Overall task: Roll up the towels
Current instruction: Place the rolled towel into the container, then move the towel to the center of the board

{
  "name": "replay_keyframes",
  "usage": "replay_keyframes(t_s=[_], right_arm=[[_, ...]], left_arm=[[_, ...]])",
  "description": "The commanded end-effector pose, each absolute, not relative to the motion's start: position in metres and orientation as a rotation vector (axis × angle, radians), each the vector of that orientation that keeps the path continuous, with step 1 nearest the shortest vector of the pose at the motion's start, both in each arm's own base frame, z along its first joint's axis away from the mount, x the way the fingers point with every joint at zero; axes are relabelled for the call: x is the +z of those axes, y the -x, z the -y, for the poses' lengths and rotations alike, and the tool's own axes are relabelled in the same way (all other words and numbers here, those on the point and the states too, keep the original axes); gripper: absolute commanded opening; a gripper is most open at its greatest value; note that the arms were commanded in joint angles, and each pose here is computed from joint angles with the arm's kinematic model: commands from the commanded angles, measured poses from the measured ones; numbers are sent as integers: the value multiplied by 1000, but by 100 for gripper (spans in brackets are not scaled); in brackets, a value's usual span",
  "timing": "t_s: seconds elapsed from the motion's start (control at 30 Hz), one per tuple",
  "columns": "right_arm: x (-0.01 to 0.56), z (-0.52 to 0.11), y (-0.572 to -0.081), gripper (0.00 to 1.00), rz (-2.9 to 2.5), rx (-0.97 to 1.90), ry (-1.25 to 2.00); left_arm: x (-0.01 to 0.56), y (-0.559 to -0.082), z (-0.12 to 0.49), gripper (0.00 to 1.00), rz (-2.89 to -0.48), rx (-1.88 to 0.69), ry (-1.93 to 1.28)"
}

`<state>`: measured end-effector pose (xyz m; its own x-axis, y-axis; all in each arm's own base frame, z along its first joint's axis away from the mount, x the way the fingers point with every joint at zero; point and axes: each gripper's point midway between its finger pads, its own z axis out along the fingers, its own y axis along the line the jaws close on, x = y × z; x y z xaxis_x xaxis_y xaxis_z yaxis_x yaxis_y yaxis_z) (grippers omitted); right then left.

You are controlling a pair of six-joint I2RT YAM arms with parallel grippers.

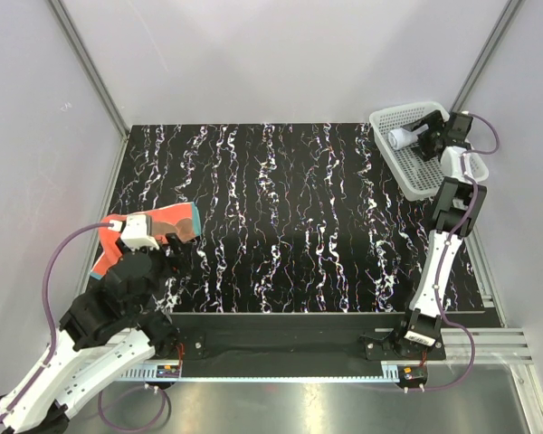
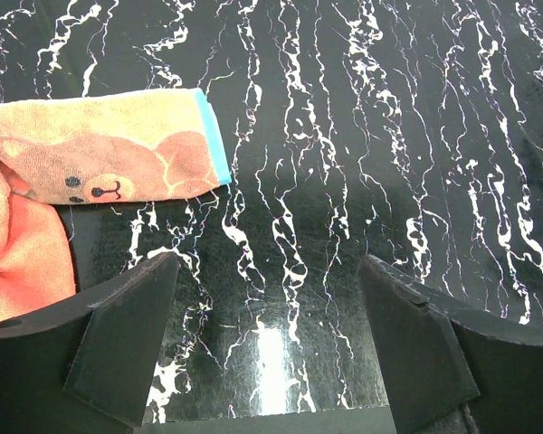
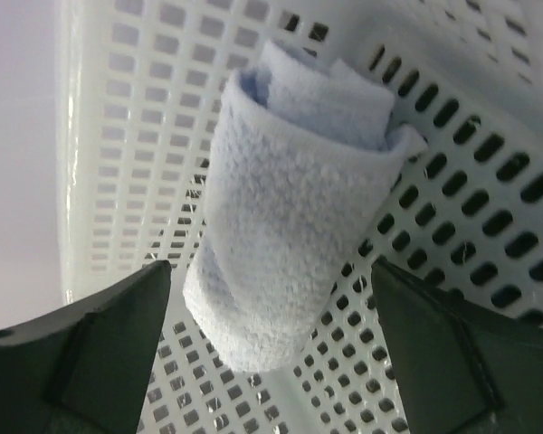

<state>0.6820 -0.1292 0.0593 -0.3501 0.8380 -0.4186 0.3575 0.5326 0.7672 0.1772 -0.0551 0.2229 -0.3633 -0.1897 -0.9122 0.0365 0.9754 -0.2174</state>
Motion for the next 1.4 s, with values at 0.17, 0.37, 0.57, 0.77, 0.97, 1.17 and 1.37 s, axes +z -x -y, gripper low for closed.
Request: replay_keyframes(t_s=[0.17,0.37,0.57,0.77,0.97,1.17,1.37], right_arm=[[62,118,-638,100,-2072,708,-1078],[89,117,-630,100,-2061,696,-1049],[132,116,-623,100,-1987,690,-1003],[167,114,-610,100,-1906,675,-944],[203,118,-602,100,-1875,602,-916],[251,82,-587,100,-1848,582,-793],[299,-35,-557,100,-1876,557,-520]], left_arm=[[236,-178,48,88,-1865,-252,157],[235,-178,48,88,-1871,-248,156],[235,-178,48,88,-1867,-251,158],[236,-177,48,88,-1866,-253,160],[236,-177,47,89,-1862,-252,163],[236,-177,46,89,-1858,-254,164],[237,-177,45,89,-1854,-249,171]])
